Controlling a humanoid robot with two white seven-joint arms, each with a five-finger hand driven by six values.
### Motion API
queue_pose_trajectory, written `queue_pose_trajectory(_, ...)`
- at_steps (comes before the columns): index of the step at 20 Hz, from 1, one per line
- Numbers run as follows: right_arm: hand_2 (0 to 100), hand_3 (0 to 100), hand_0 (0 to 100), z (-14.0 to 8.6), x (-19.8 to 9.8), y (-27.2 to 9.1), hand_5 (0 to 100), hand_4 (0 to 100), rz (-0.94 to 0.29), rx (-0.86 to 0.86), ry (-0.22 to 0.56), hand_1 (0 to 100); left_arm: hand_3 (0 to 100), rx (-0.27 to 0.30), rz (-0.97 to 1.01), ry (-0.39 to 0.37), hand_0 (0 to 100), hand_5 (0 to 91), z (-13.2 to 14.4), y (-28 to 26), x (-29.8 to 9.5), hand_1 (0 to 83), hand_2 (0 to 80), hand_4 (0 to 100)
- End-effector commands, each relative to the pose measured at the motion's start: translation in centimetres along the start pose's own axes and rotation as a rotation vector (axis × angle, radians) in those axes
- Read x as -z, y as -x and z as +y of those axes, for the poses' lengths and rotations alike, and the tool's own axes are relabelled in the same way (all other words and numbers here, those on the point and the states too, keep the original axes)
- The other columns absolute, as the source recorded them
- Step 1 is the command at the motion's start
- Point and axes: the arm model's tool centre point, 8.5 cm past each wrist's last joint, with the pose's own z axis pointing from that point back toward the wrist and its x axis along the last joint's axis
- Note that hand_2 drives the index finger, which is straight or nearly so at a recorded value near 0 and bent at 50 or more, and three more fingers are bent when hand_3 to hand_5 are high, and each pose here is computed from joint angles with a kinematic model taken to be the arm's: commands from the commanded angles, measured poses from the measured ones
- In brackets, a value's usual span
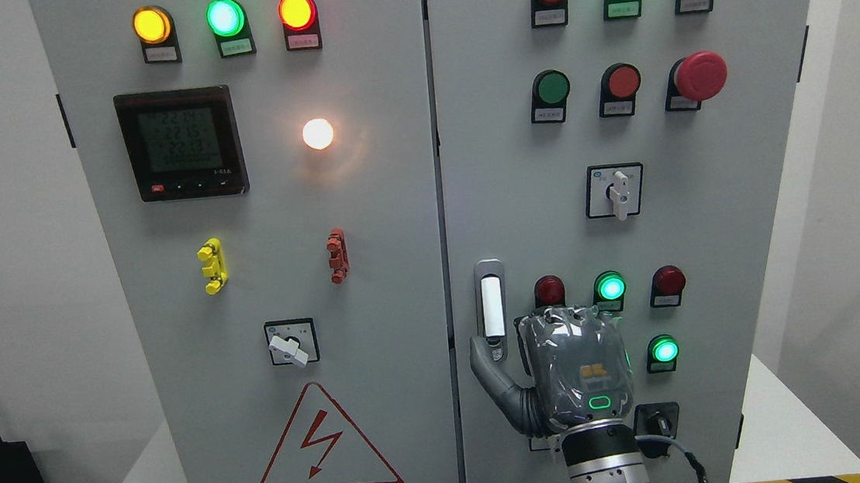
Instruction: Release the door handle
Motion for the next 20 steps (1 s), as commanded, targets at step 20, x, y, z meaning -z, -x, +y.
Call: queue_pose_trajectory(20,100,100,42,0.31,0.05,0.08,95,100,0.002,-0.001,-0.009,5,0,-0.001,0.007,0.001,12,0.0,-0.02,0.13,-0.02,38.9,0.0,0)
